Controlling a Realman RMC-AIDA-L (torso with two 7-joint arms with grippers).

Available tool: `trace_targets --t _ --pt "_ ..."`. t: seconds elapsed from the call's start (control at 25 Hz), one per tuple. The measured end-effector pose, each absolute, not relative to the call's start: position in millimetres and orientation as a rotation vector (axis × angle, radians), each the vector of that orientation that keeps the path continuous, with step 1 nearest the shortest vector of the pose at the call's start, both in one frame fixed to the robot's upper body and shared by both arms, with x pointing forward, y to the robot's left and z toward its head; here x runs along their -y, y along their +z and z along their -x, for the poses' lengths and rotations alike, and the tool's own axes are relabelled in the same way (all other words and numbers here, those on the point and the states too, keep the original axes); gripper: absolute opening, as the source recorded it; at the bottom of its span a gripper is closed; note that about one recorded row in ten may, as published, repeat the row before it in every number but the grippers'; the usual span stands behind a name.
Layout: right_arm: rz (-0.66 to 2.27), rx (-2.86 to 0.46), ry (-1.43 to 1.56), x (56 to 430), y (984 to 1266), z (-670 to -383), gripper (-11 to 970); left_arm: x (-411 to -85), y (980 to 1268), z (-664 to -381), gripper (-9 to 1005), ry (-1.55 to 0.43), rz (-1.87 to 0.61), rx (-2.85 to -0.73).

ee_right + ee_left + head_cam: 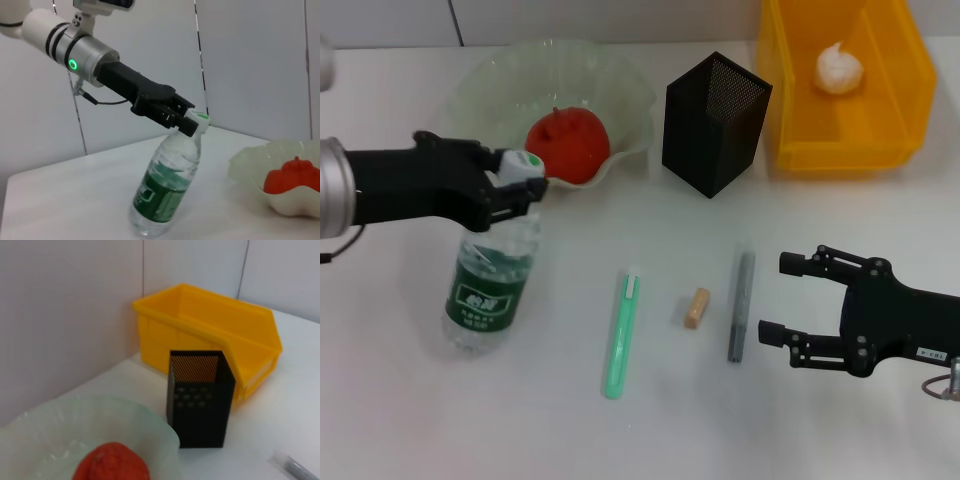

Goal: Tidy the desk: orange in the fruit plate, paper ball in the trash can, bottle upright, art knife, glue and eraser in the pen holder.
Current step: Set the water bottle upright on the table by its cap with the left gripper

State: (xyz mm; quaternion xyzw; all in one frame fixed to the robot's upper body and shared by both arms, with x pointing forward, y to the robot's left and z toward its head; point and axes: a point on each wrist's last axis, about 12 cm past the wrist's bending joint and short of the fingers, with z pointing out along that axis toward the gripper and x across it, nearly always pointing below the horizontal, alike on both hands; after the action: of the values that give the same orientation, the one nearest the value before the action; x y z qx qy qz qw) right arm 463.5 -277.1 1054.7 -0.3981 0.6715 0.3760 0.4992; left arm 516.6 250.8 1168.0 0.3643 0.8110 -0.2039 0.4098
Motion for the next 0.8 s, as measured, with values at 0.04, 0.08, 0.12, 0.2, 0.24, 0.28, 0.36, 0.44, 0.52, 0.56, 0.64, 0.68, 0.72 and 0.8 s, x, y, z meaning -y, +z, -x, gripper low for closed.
trace_targets --t 0.04,0.08,0.12,0.2,0.24,0.28,0.36,0.44,0.52,0.56,0.64,0.68,0.72,0.8 --pt "0.965 -1.623 0.911 277.0 1055.0 -463.5 837 -253.9 1167.9 -516.6 448 -0.511 -0.916 -2.033" --pt "0.966 -1.620 0.912 276.8 1055.4 -463.6 837 -256.6 1167.6 -516.6 448 -0.509 -0.915 -2.023" --pt "0.967 -1.619 0.914 276.6 1055.9 -463.8 837 -262.3 1166.7 -517.1 449 -0.503 -0.911 -2.009" --pt "0.967 -1.618 0.919 276.4 1056.4 -463.7 836 -266.4 1167.6 -516.5 449 -0.504 -0.908 -1.983" --pt "0.967 -1.617 0.923 276.2 1056.6 -463.6 836 -266.4 1167.6 -516.5 449 -0.504 -0.908 -1.983" --pt "0.967 -1.617 0.923 276.2 1056.6 -463.6 836 -268.2 1168.0 -515.7 449 -0.508 -0.909 -1.961" --pt "0.966 -1.616 0.930 276.0 1057.2 -463.4 836 -270.7 1167.8 -514.9 449 -0.511 -0.913 -1.932" --pt "0.966 -1.616 0.931 275.9 1057.7 -463.7 836 -274.3 1166.7 -515.1 449 -0.510 -0.909 -1.913" --pt "0.965 -1.616 0.932 275.8 1058.0 -464.0 836 -275.9 1165.2 -516.1 448 -0.510 -0.900 -1.915" --pt "0.964 -1.617 0.934 275.6 1058.2 -464.3 836 -276.7 1163.8 -517.3 448 -0.512 -0.894 -1.918" --pt "0.964 -1.617 0.936 275.4 1058.5 -464.7 836 -277.6 1161.7 -519.4 448 -0.517 -0.885 -1.922" --pt "0.964 -1.617 0.937 275.3 1058.5 -464.7 836 -278.1 1160.8 -520.5 448 -0.518 -0.881 -1.922" --pt "0.965 -1.615 0.940 275.2 1058.7 -464.3 836 -278.4 1160.3 -521.2 448 -0.517 -0.879 -1.921" --pt "0.967 -1.612 0.944 275.0 1058.9 -464.0 836 -278.6 1159.2 -522.7 448 -0.516 -0.875 -1.922"
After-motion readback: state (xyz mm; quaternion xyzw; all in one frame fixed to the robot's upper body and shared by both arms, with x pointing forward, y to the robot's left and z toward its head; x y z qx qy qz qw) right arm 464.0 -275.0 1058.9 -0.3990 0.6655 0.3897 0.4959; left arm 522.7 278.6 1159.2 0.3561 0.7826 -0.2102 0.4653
